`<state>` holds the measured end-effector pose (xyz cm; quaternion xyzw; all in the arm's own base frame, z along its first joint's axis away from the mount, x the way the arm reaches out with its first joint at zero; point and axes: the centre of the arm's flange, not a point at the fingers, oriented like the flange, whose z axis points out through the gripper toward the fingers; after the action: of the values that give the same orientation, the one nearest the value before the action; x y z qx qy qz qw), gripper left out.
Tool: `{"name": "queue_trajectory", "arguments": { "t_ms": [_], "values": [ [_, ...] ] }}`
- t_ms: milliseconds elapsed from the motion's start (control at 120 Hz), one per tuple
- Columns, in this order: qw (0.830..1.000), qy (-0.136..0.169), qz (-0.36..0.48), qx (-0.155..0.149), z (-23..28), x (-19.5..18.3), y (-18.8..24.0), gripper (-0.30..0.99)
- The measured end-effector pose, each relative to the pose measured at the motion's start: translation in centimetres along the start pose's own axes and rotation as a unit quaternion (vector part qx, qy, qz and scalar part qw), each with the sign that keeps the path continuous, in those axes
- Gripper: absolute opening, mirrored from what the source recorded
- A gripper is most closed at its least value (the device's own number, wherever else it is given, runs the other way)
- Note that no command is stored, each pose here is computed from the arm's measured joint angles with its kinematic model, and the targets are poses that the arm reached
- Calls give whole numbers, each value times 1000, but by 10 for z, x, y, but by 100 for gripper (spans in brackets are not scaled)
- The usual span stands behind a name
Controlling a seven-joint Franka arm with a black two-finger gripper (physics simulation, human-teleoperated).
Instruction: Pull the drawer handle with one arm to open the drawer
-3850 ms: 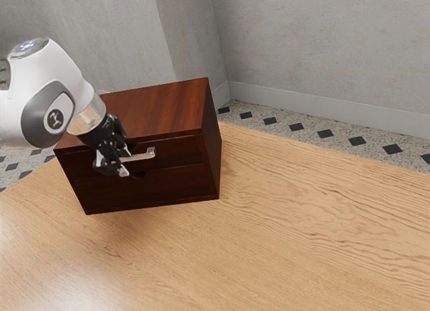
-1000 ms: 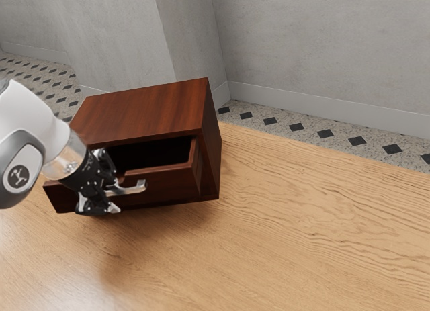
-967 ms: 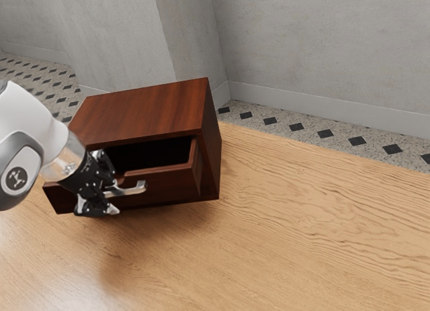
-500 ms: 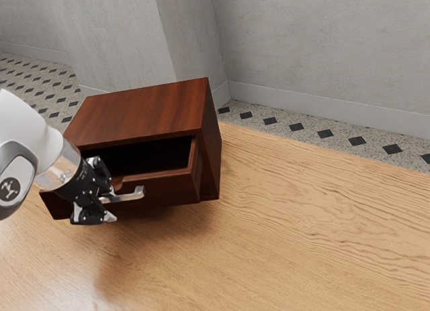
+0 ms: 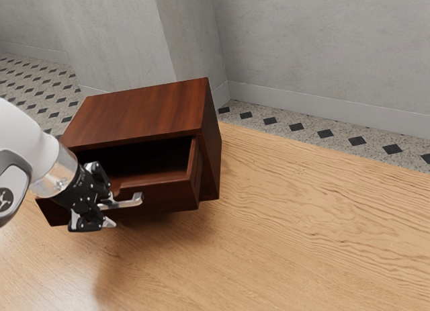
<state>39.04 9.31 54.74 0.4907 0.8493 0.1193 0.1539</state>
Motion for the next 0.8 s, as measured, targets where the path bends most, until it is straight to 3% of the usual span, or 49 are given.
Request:
{"name": "queue_trajectory", "arguments": {
  "t_ms": [800],
  "values": [
    [1000, -4, 4, -8, -5, 2, -24, 18]
  ]
}}
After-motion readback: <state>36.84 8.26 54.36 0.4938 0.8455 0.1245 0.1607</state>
